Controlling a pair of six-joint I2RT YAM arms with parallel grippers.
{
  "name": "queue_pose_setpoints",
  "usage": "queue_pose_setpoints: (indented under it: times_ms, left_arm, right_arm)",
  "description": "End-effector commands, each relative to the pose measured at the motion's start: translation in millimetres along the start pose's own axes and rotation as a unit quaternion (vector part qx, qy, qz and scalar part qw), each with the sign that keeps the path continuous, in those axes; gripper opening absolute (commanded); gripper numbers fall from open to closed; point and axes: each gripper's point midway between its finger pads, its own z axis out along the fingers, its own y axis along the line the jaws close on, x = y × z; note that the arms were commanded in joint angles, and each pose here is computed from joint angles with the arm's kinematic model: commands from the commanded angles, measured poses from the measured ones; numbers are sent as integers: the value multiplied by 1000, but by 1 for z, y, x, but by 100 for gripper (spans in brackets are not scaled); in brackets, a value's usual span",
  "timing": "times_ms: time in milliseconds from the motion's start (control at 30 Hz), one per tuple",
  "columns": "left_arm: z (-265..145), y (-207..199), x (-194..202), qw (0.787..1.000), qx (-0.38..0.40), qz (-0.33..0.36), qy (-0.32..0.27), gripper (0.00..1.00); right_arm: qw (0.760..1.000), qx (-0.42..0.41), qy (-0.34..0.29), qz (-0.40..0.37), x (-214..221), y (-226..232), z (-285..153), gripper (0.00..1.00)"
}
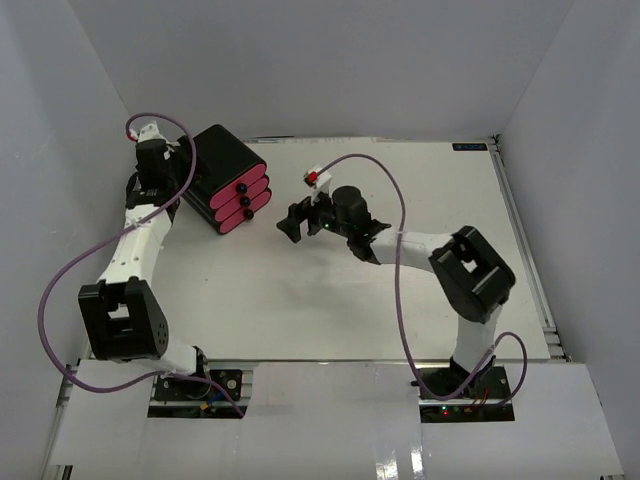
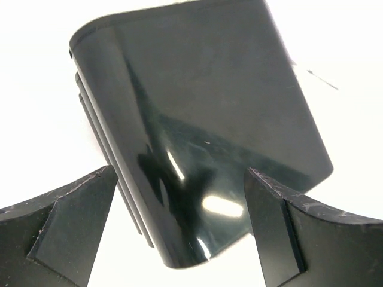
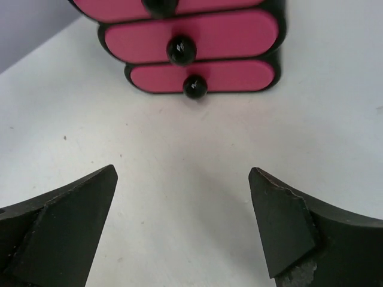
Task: Sort the stationery into containers
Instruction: Reset both arms
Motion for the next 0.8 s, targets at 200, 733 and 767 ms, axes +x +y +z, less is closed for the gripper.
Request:
queue_pose_setpoints:
  times_ms: [200, 733, 767]
  left_arm:
    - [-143, -39, -74, 989, 82, 68, -102, 98]
    - [-305, -39, -30, 970, 145, 112, -160, 98]
    - [-312, -31, -26, 971, 134, 113, -161, 98]
  right_arm:
    - [970, 210, -52, -113, -114, -28, -163, 90]
    - [866, 442, -209, -102, -131, -32, -441, 90]
    - [864, 443, -215, -103, -129, -32, -446, 90]
